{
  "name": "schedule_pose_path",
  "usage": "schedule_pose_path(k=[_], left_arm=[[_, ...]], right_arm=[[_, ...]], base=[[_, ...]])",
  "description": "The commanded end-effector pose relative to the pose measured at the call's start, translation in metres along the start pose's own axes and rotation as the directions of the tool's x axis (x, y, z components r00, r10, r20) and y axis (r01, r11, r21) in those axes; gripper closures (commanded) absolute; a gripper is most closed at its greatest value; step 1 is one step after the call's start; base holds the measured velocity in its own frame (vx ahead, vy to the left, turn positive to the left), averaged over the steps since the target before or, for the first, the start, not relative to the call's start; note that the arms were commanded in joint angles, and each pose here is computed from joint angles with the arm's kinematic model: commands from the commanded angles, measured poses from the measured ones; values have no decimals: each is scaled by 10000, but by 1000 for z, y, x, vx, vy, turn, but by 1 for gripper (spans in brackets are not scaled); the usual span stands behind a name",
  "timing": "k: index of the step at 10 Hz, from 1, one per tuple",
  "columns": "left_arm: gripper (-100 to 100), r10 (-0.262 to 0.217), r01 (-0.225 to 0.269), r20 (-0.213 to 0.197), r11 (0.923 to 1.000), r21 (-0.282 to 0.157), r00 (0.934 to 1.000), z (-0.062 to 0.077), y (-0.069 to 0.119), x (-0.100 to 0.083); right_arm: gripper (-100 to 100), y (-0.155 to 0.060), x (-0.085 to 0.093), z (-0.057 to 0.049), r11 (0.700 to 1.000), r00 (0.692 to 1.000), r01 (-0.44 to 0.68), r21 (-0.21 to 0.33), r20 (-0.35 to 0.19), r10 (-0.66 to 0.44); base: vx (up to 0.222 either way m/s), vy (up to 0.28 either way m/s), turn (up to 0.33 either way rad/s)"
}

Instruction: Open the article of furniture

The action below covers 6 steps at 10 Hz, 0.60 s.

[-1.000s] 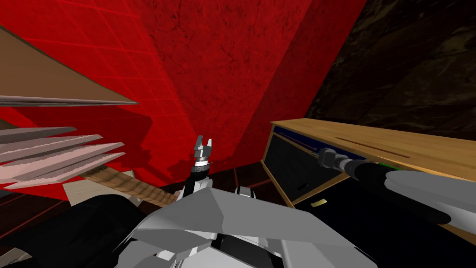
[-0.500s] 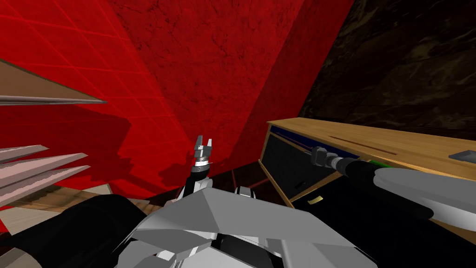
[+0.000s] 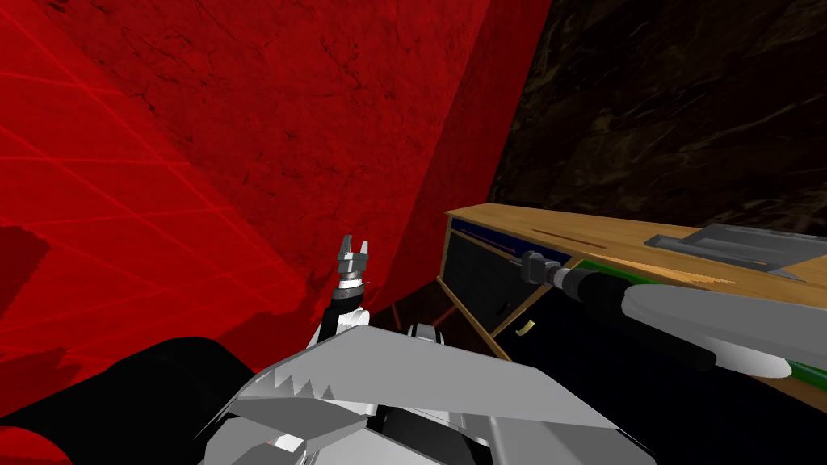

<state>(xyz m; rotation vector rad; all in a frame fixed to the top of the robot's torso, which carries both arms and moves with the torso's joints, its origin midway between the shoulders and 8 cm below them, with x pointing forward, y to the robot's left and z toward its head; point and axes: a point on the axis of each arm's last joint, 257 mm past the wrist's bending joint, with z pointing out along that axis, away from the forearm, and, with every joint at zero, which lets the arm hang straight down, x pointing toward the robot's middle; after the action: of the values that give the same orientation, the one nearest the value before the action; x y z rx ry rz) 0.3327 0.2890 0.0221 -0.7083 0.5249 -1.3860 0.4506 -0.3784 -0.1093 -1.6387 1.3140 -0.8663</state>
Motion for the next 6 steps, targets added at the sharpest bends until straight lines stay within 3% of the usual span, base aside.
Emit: schedule_pose_path(k=[1,2,5,6], left_arm=[[0,-2,2,-1,10000,2,10000,0,0,0],[0,0,0,0,10000,0,10000,0,0,0],[0,-3,3,-3,10000,3,10000,0,0,0],[0,-2,2,-2,10000,3,10000,0,0,0]], right_arm=[[100,-2,-36,-2,9993,9970,380,40,672,-382],[100,4,-38,-4,9994,9969,329,-72,714,-323],[100,-1,-40,-2,9996,9968,298,15,737,-299],[-100,-7,-38,-2,9979,9953,649,33,715,-650]], base=[[109,54,-382],[69,53,-195],[-2,7,32],[59,-77,-18]])
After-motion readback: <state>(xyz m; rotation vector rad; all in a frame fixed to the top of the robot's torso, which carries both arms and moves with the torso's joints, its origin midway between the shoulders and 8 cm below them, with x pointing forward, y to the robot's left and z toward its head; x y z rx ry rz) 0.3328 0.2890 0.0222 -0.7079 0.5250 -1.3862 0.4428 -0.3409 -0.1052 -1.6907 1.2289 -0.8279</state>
